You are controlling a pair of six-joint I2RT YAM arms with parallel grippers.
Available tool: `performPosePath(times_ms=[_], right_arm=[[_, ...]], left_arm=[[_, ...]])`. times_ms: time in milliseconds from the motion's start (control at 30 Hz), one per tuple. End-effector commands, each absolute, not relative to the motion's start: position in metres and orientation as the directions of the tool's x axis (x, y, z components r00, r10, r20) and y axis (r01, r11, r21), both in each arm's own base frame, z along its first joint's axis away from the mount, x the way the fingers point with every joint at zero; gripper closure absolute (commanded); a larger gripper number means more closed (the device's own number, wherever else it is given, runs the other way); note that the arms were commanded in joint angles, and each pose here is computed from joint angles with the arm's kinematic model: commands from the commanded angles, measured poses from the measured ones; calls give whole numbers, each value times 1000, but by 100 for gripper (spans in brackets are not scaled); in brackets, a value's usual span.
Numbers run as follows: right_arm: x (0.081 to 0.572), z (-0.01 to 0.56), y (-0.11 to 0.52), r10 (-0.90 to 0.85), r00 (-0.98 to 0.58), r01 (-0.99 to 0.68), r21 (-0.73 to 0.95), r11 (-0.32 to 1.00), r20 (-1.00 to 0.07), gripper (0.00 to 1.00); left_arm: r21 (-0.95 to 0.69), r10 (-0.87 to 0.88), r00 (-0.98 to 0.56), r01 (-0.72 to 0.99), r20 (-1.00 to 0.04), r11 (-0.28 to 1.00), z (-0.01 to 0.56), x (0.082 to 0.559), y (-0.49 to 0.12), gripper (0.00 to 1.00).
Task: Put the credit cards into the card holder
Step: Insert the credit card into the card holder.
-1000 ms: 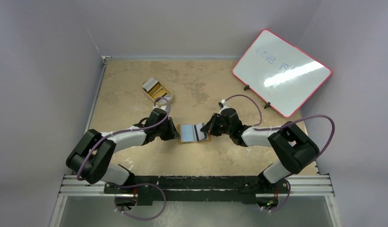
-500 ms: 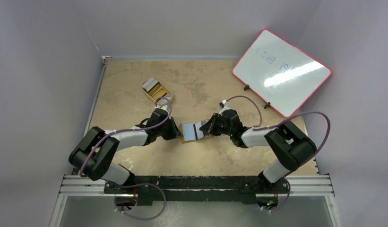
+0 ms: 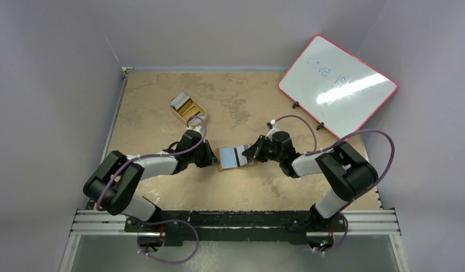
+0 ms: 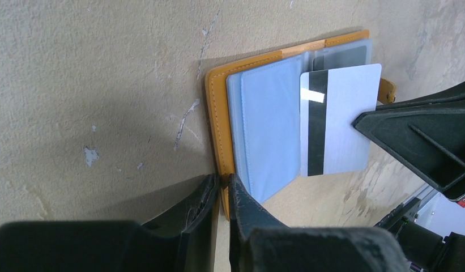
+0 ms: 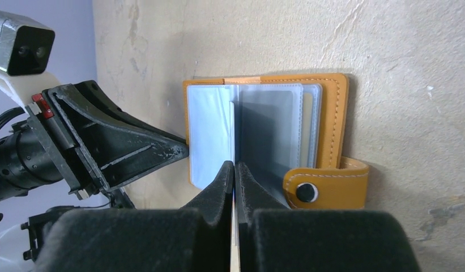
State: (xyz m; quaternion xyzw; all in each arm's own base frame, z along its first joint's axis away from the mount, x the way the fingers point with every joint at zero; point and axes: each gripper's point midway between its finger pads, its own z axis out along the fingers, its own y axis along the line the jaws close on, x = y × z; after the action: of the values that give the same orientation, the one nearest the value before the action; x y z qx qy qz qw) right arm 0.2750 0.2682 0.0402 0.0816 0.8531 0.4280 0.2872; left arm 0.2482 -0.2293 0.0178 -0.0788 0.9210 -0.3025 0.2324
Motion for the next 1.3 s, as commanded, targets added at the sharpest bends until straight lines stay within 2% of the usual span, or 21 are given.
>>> performPosePath(times_ms=[0, 633, 833, 933, 1067, 1133, 1267], right_arm=[[277, 45, 276, 356, -822, -174, 791, 587, -445, 100], [284, 46, 289, 422, -815, -161, 856, 491, -396, 100], [280, 42, 293, 416, -818, -152, 846, 511, -398, 100], [278, 39, 293, 386, -824, -147, 814, 562, -415, 86], [276, 25, 265, 344, -827, -63, 683, 728, -444, 68], [277, 29, 259, 329, -822, -63, 648, 759, -465, 62], [288, 42, 255, 329, -795, -67, 613, 788, -509, 58]], left_arm=[[-564, -260, -892, -5, -371, 826, 5, 242, -226, 89], [-596, -265, -896, -1, -355, 803, 5, 241, -239, 89], [-600, -275, -894, -9, -354, 800, 3, 239, -241, 89], [-601, -278, -892, -9, -356, 799, 3, 240, -242, 89], [-600, -278, -889, -5, -363, 800, 5, 241, -242, 89], [-598, -276, -888, -2, -368, 802, 6, 242, -241, 89], [-592, -272, -889, -1, -369, 806, 4, 243, -241, 89]])
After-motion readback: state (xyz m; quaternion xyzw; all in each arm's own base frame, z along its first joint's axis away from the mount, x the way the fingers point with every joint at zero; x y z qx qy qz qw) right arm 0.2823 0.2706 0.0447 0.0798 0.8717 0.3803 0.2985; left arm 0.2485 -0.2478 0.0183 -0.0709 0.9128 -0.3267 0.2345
